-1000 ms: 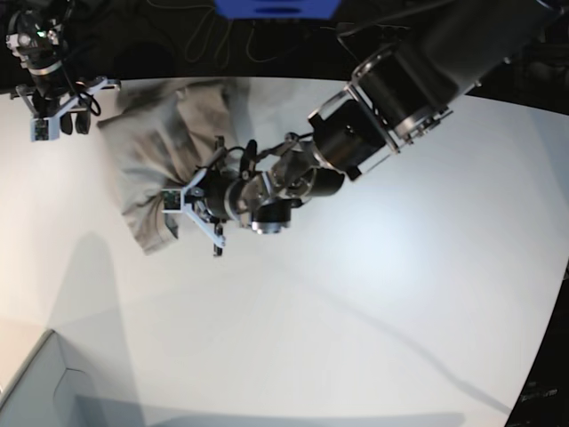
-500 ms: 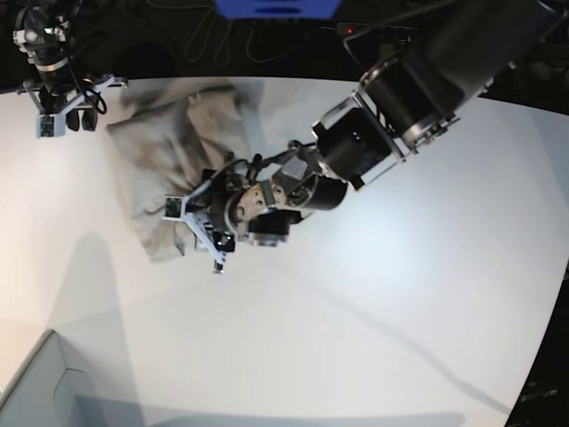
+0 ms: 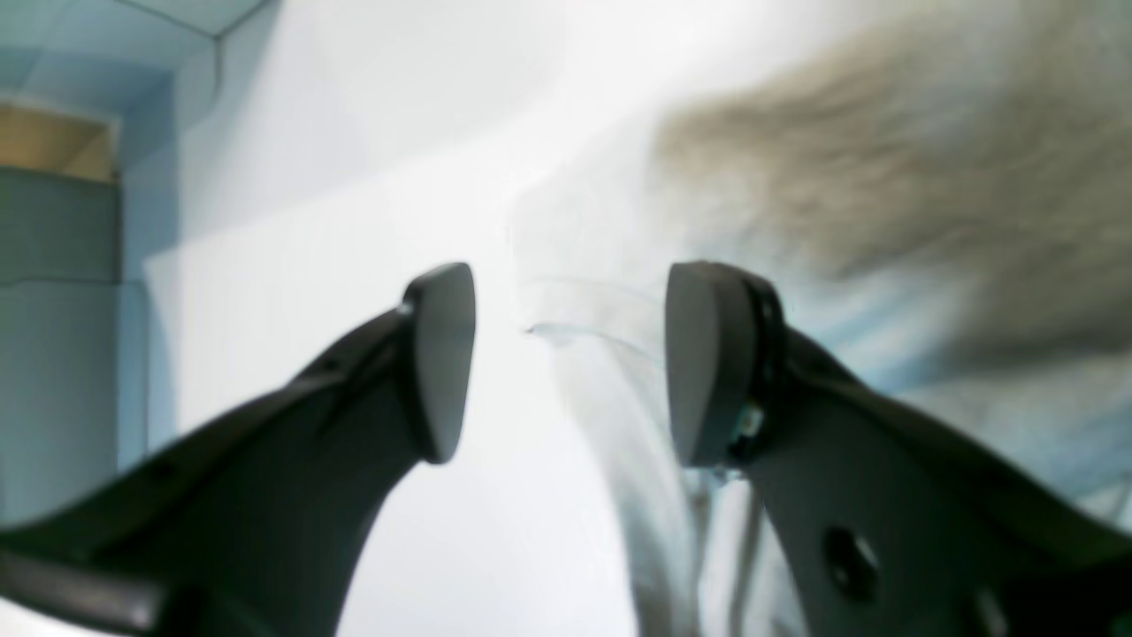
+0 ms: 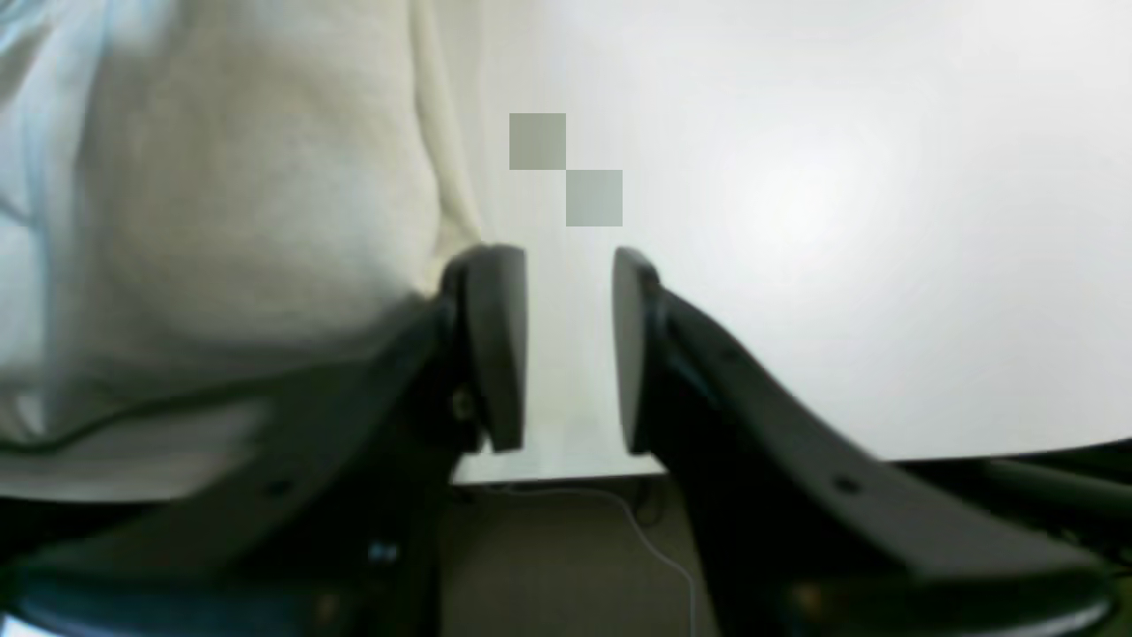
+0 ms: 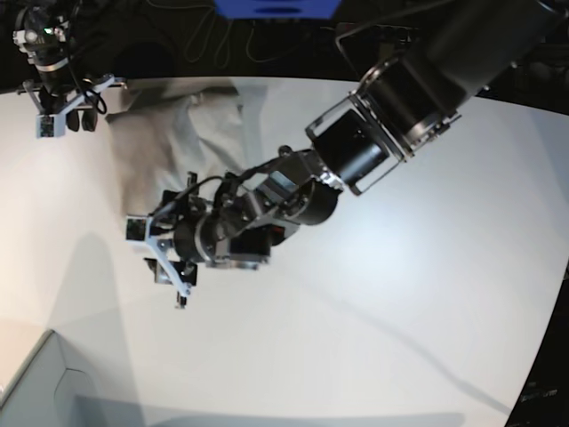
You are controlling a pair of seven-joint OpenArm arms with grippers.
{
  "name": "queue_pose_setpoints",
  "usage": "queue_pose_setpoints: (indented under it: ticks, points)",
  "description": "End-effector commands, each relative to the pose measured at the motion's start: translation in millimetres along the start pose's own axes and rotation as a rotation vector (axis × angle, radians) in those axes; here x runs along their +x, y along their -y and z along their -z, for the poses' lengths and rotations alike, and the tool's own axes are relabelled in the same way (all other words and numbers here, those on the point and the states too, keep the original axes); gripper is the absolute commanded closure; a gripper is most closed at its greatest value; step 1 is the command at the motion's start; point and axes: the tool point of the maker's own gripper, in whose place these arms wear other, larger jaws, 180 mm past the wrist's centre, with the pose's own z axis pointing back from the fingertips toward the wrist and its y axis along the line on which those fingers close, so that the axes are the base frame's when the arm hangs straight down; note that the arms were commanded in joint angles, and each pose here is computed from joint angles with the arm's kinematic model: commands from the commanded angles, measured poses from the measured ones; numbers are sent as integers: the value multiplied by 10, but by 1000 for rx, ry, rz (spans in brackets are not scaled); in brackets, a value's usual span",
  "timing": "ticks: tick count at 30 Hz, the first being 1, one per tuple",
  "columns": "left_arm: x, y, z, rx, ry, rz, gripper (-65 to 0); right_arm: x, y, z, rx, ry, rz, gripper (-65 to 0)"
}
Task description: Layout the t-shirt on the table in an organized manner, then fold the t-shirt properly
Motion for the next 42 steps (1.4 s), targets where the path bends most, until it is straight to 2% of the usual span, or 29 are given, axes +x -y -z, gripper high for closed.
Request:
queue_pose_setpoints:
  ticks: [1,5,9,13,19,22,29,35,38,42]
  points:
    - [127,-377,-114,90,48,-12,-331,146,31,-36,-4,48,-15,-155]
    - [-164,-980,-478,269,57,-171,-331,308,-13,-51,2,89,-28,-155]
    - [-904,-1318,-1031,473,18,-408,-330,494,-202,73,50,129,-31,-155]
    - [-1815,-1292,-1647,645,-75,-620,-330,499,-411,257,109,124,-14,-155]
    - [-2777,-888,-2423,815,-213,-820,-330,273,-541,498,151,56,32,-155]
    - [-3124,-542,-2712,860,-286,-897,-330,47,-551,580,160,-3,58,-155]
    - [-3503,137,-3020,902,-385,-1033,-330,-98,-462,625,147,31,98,-154]
    - [-3619,533,-3152,911,-443,-1092,-329,251,-421,282,113,213,88,-155]
    - [-3627,651,-3301,906,-523,-1111,-329,338,-420,134,109,263,71,-155]
    - [-3485,724,-3561,932,-554,-1165,-328,339,-300,14,76,288,67,-155]
